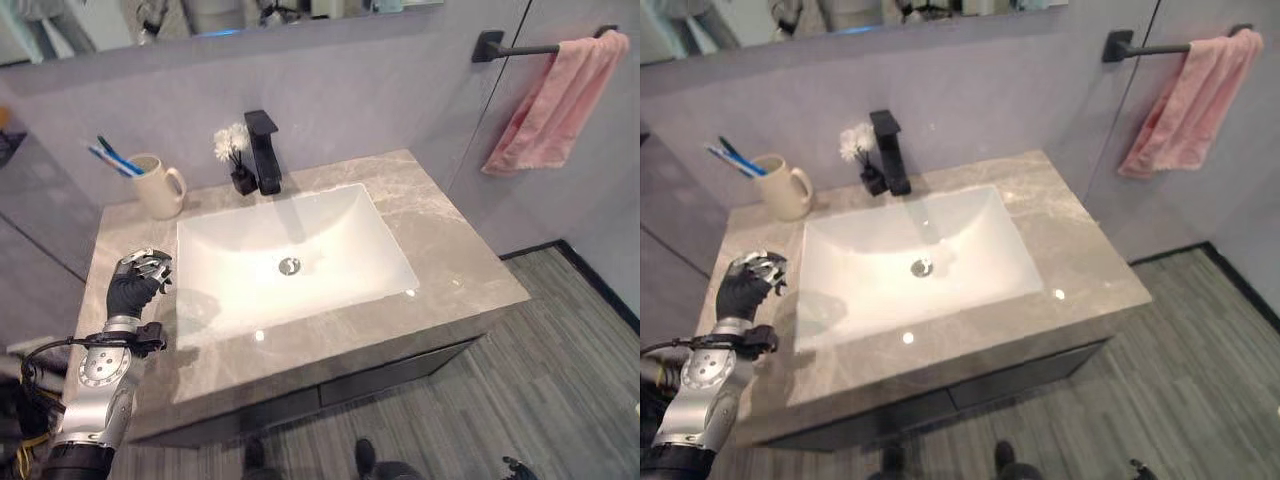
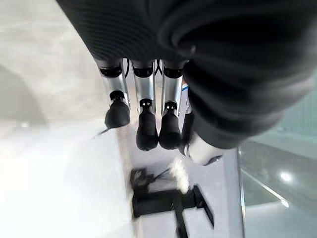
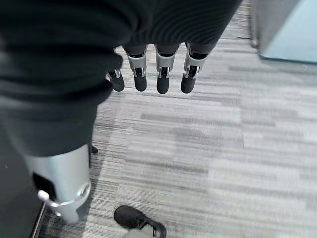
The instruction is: Put brush and paste in cup on sink, flatten towel.
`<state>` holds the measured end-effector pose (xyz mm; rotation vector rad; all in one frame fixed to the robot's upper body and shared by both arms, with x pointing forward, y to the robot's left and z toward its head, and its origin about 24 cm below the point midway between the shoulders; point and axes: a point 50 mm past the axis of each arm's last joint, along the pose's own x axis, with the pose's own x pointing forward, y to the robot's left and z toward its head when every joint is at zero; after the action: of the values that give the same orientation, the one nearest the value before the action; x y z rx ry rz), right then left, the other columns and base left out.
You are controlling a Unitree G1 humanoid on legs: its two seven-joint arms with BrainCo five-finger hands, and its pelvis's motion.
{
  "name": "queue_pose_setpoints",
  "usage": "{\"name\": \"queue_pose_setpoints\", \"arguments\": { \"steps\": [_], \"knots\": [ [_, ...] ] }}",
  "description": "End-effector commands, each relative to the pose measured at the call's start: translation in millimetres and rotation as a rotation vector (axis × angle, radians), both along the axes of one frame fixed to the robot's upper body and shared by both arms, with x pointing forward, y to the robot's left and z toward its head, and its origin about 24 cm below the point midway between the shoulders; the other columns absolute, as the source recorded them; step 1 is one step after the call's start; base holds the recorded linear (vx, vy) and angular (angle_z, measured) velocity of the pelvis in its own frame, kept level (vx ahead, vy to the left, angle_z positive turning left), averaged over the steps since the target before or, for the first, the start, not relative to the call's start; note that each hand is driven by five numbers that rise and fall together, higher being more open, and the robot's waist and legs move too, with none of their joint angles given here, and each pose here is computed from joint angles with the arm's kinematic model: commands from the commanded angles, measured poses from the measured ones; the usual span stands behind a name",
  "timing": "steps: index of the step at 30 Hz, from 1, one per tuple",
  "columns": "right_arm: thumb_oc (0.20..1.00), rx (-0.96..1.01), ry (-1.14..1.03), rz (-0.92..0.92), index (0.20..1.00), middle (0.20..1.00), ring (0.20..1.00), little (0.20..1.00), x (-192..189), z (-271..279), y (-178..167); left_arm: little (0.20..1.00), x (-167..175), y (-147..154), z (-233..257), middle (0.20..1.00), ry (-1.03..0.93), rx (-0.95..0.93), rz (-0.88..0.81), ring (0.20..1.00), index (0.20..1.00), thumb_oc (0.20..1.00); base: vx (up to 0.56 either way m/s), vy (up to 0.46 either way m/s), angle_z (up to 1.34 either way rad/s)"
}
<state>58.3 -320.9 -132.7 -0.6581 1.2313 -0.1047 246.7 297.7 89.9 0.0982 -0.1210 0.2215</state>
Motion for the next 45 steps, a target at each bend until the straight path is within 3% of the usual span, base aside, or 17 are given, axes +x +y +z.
{"name": "queue_pose_setpoints", "arguments": {
  "steps": [1,9,17,26,31,45],
  "knots": [
    [1.0,0.018,-0.03,0.041,1.0,1.0,1.0,1.0,11,0,7,0.2,-4,11,43,0.2,-0.185,0.08,0.006,0.2,0.2,0.2,0.1,0.247,-0.3],
    [1.0,0.101,-0.037,0.11,1.0,1.0,1.0,1.0,10,-9,35,0.2,-21,22,55,0.2,-0.199,0.157,0.031,0.2,0.2,0.2,0.05,0.107,-0.19],
    [1.0,0.117,0.03,0.06,1.0,1.0,1.0,1.0,-14,-15,36,0.2,-35,46,57,0.2,-0.112,0.266,0.092,0.2,0.2,0.2,0.04,0.025,0.04],
    [1.0,0.119,0.049,0.056,1.0,1.0,1.0,1.0,-20,-13,31,0.2,-32,68,53,0.2,-0.016,0.296,0.141,0.2,0.2,0.2,0.0,-0.008,0.06],
    [1.0,0.11,-0.061,-0.026,1.0,1.0,1.0,1.0,-7,-5,20,0.2,-30,78,51,0.2,0.031,0.292,0.166,0.2,0.2,0.2,0.0,0.0,-0.03],
    [1.0,0.14,-0.052,0.035,1.0,1.0,1.0,1.0,-1,-2,21,0.2,2,103,86,0.2,0.015,0.347,0.275,0.2,0.2,0.2,0.0,0.0,-0.01]
  ]
}}
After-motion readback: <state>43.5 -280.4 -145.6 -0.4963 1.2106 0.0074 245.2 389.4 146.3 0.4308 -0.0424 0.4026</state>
